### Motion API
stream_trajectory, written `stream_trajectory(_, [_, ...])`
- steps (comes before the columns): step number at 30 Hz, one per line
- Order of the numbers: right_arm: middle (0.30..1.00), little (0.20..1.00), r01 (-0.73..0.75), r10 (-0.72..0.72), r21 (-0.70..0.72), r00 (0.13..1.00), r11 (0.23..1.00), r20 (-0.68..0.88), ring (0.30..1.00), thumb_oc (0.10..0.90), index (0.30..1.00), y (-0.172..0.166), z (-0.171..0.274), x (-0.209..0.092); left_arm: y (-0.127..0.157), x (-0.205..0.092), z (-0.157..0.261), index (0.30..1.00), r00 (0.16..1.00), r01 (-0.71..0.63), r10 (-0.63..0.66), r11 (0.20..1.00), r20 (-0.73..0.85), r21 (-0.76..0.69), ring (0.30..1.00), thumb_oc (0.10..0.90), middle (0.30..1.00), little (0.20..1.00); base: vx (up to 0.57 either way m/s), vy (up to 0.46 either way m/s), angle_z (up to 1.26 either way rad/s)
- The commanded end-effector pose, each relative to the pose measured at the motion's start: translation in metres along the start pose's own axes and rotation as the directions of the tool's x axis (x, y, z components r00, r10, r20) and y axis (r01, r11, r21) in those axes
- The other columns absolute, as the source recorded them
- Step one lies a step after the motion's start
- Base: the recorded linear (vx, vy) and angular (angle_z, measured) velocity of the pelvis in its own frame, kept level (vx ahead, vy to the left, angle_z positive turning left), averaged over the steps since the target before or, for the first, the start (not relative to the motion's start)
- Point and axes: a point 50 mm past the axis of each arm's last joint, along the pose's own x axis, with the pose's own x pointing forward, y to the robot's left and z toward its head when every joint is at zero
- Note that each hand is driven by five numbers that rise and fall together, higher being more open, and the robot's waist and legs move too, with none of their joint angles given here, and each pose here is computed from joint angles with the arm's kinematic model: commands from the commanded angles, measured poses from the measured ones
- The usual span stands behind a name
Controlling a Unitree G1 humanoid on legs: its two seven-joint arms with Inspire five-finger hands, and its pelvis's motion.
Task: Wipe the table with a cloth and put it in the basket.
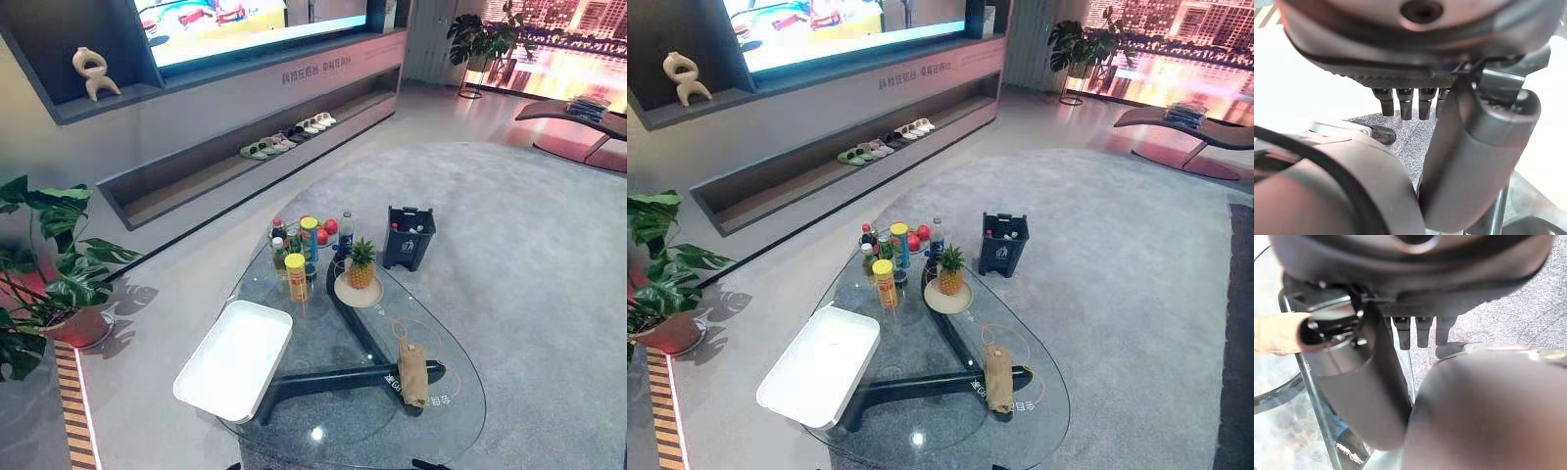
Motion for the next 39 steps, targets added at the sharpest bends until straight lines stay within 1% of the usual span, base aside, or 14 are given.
stream_trajectory(1, [0.900,0.900,-0.032,0.031,-0.046,0.999,0.998,-0.026,0.900,0.800,0.900,0.006,0.006,0.002,-0.020,0.003,0.017,0.900,0.997,0.054,-0.055,0.998,0.049,0.029,0.900,0.800,0.900,0.900,0.03,0.414,0.21])
stream_trajectory(8, [0.900,0.900,-0.032,0.030,-0.050,0.999,0.998,-0.027,0.900,0.800,0.900,0.006,0.006,0.002,-0.019,0.003,0.019,0.900,0.997,0.058,-0.058,0.998,0.059,0.002,0.900,0.800,0.900,0.900,0.00,0.000,0.00])
stream_trajectory(26, [0.900,0.900,-0.022,0.022,-0.066,1.000,0.998,-0.008,0.900,0.800,0.900,0.006,0.008,0.002,-0.019,0.003,0.016,0.900,0.997,0.056,-0.056,0.998,0.044,0.019,0.900,0.800,0.900,0.900,0.00,0.000,0.00])
stream_trajectory(31, [0.900,0.900,-0.013,0.016,-0.108,0.999,0.994,0.029,0.900,0.800,0.900,0.007,0.013,0.002,-0.019,0.002,0.013,0.900,0.998,0.046,-0.047,0.999,0.039,0.028,0.900,0.800,0.900,0.900,0.01,-0.002,0.00])
stream_trajectory(33, [0.900,0.900,0.004,0.007,-0.170,0.998,0.985,0.065,0.900,0.800,0.900,0.008,0.017,0.002,-0.019,0.002,0.012,0.900,0.998,0.041,-0.042,0.999,0.036,0.029,0.900,0.800,0.900,0.900,0.02,0.001,0.00])
stream_trajectory(34, [0.900,0.900,0.025,-0.002,-0.219,0.994,0.975,0.106,0.900,0.800,0.900,0.008,0.023,0.002,-0.019,0.002,0.013,0.900,0.999,0.038,-0.039,0.999,0.036,0.028,0.900,0.800,0.900,0.900,0.03,0.003,0.00])
stream_trajectory(35, [0.900,0.900,0.037,-0.006,-0.236,0.991,0.971,0.131,0.900,0.800,0.900,0.009,0.027,0.002,-0.018,0.002,0.013,0.900,0.999,0.037,-0.038,0.999,0.038,0.027,0.900,0.800,0.900,0.900,0.00,0.000,0.00])
stream_trajectory(37, [0.900,0.900,0.048,-0.004,-0.222,0.981,0.974,0.196,0.900,0.800,0.900,0.011,0.040,0.001,-0.018,0.002,0.015,0.900,0.998,0.043,-0.044,0.999,0.046,0.020,0.900,0.800,0.900,0.900,0.00,0.000,0.00])
stream_trajectory(39, [0.900,0.900,0.050,-0.001,-0.206,0.974,0.977,0.229,0.900,0.800,0.900,0.013,0.047,0.000,-0.019,0.002,0.018,0.900,0.997,0.048,-0.049,0.999,0.051,0.017,0.900,0.800,0.900,0.900,-0.02,-0.002,0.00])
